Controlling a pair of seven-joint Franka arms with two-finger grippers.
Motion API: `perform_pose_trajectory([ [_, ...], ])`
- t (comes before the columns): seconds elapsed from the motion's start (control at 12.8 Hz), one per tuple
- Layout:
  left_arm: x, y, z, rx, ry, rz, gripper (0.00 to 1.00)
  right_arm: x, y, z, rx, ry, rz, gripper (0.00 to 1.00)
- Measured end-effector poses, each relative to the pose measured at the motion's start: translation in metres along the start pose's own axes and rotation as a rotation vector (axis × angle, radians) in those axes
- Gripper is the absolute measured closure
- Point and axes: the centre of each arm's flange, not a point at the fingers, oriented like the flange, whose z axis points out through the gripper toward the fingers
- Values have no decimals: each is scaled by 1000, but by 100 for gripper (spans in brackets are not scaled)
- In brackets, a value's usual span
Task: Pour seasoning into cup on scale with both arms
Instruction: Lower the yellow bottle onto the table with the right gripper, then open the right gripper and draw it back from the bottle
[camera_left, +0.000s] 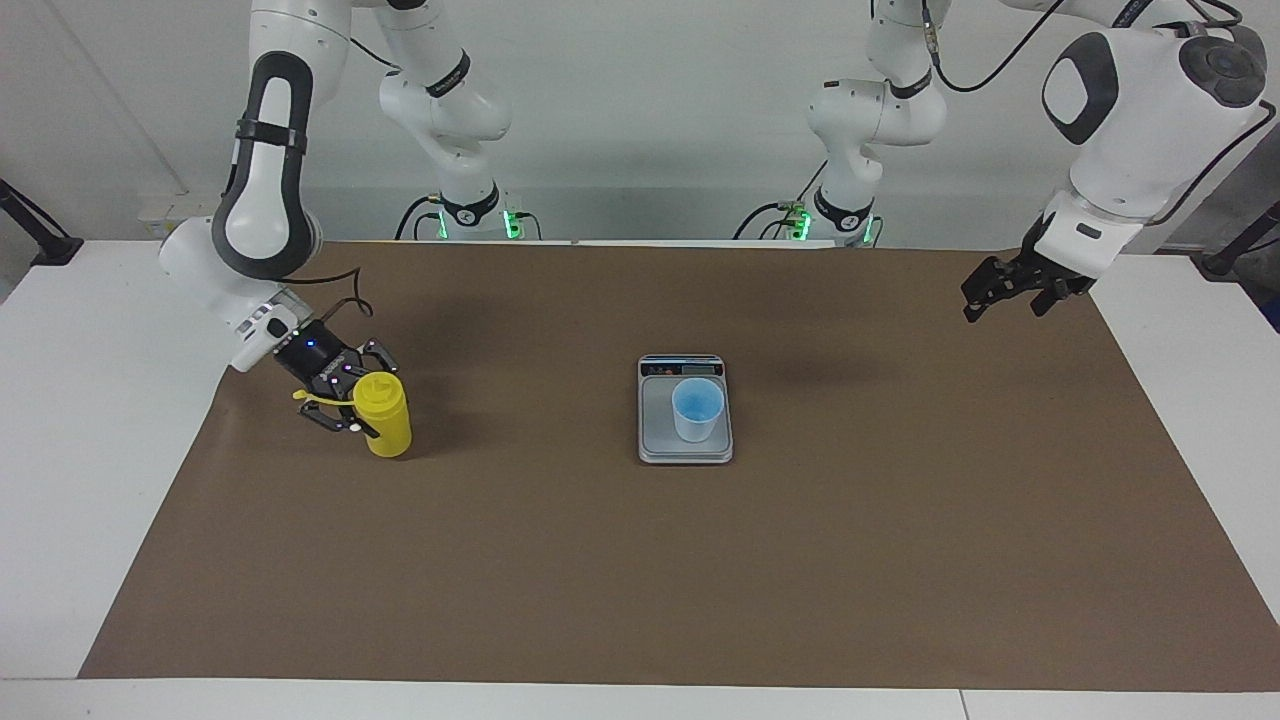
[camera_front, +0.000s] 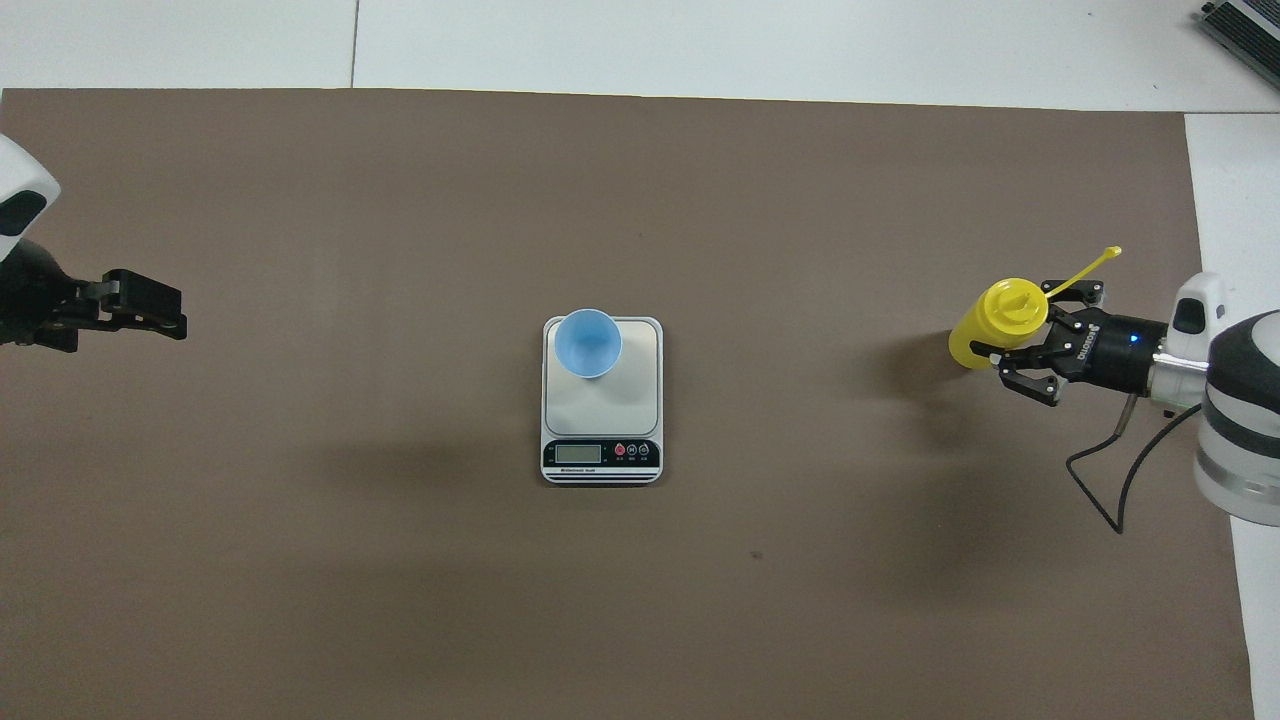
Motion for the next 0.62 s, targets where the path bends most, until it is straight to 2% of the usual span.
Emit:
perform_pose_trajectory([
  [0.08,0,0,0,0,0,0,0,-5,1,-1,1,1,6,33],
  [0.16,0,0,0,0,0,0,0,-10,2,-3,2,4,13,30],
  [0.23,0,0,0,0,0,0,0,-13,3,-6,0,7,16,22],
  [0.31,0,0,0,0,0,0,0,-15,4,-9,-1,9,21,22],
  [0.47,0,0,0,0,0,0,0,-17,5,-11,-5,10,25,2],
  [0.62,0,0,0,0,0,0,0,-22,6,-16,-11,12,34,0],
])
